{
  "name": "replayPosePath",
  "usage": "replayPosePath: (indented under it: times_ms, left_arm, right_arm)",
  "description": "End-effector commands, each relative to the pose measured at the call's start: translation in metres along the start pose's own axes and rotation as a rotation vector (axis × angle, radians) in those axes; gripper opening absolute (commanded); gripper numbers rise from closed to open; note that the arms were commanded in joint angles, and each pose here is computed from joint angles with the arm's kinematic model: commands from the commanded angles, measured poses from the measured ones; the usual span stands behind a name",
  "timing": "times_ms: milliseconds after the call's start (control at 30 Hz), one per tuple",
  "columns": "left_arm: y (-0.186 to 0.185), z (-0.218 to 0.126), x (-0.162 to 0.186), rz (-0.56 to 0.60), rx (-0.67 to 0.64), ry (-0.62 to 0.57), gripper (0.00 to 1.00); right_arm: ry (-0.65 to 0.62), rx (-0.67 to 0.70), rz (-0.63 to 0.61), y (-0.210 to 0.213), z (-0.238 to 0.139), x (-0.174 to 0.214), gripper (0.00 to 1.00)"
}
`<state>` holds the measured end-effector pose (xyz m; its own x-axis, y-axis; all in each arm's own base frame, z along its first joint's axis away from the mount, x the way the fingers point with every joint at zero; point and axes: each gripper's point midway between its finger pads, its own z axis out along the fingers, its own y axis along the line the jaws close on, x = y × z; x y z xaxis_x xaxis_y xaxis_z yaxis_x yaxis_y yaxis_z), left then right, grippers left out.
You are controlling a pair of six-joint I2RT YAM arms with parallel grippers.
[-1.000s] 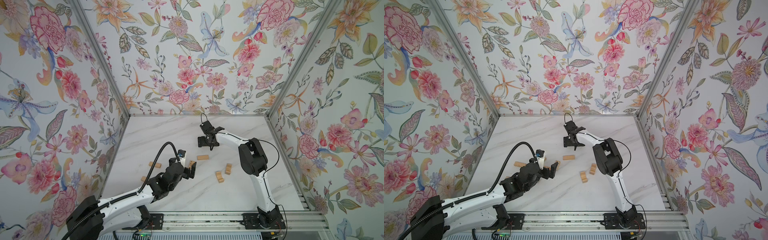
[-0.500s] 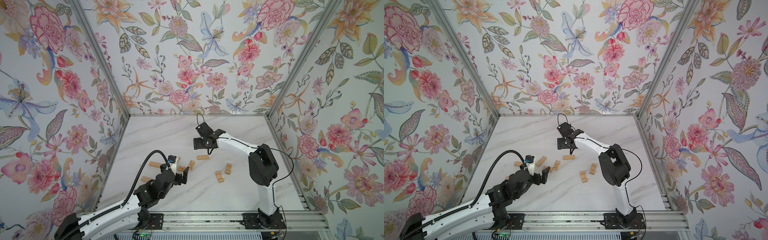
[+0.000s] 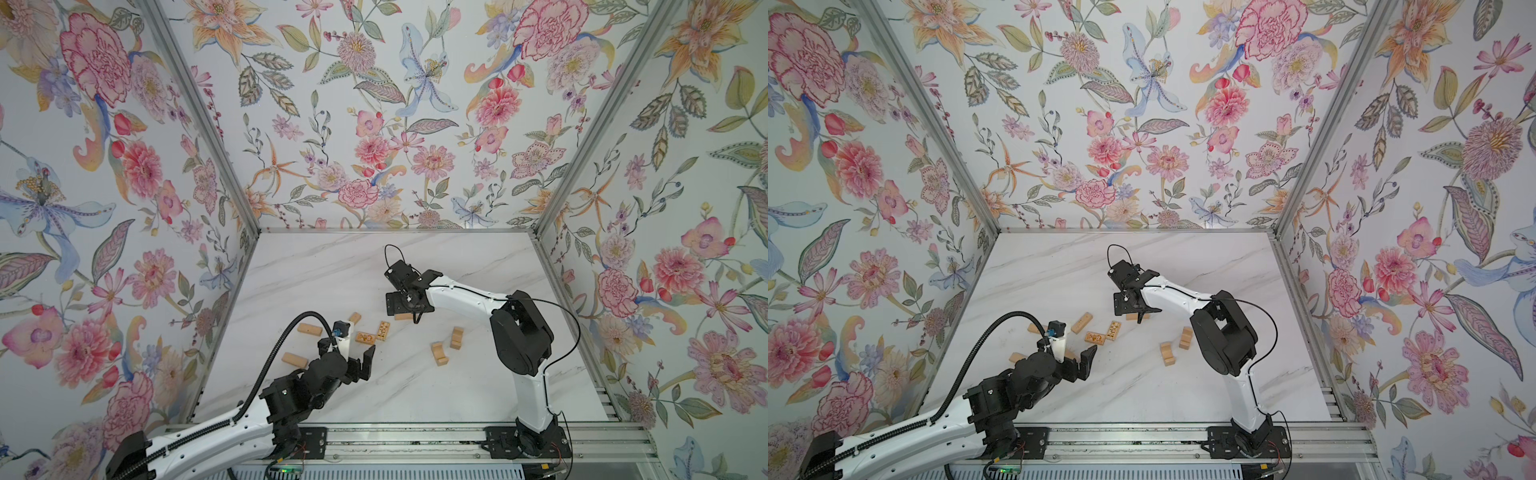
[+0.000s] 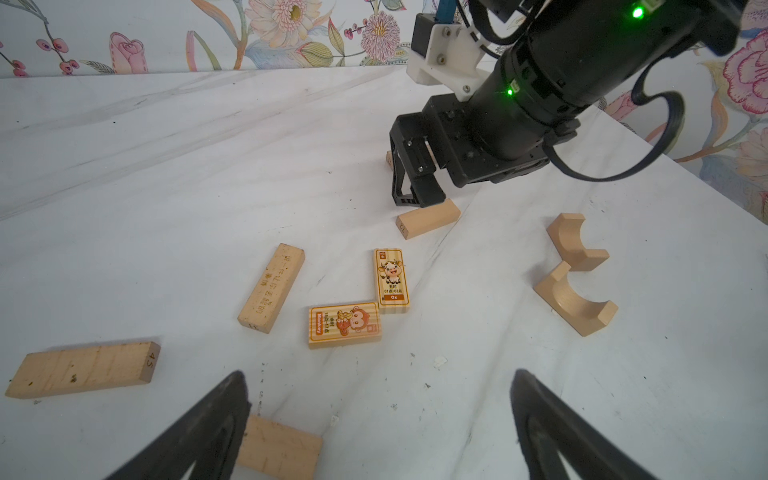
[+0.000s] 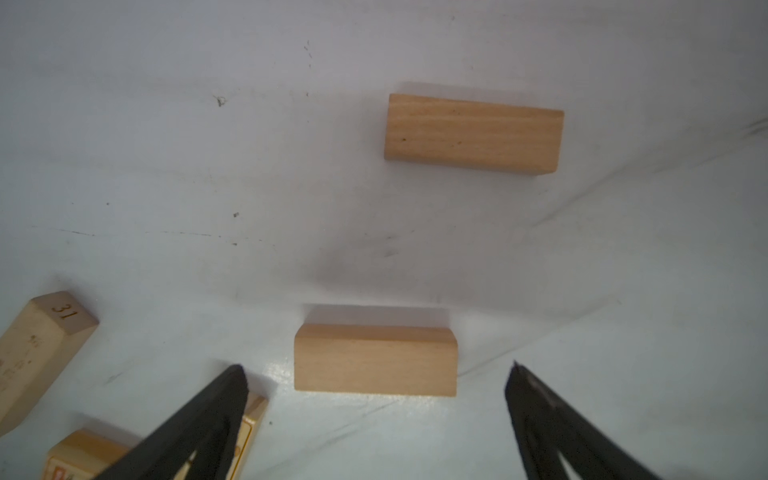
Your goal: Build the wood block tower
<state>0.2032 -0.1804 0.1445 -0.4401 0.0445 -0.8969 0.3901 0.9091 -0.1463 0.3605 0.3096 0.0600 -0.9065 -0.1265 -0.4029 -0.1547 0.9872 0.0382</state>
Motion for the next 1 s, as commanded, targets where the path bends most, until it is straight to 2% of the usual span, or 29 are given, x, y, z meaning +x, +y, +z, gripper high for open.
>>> replayPosePath:
  times_ms: [0, 967]
  left_arm:
    - [0.006, 0.0, 0.012, 0.01, -0.024, 0.019, 0.99]
    - [0.008, 0.002, 0.016, 0.016, -0.034, 0.027, 0.99]
  right_arm:
    - [0.039, 0.049, 0.006, -0.01, 0.012, 0.014, 0.99]
    - [0.094, 0.039, -0.01, -0.001, 0.03, 0.028, 0.94]
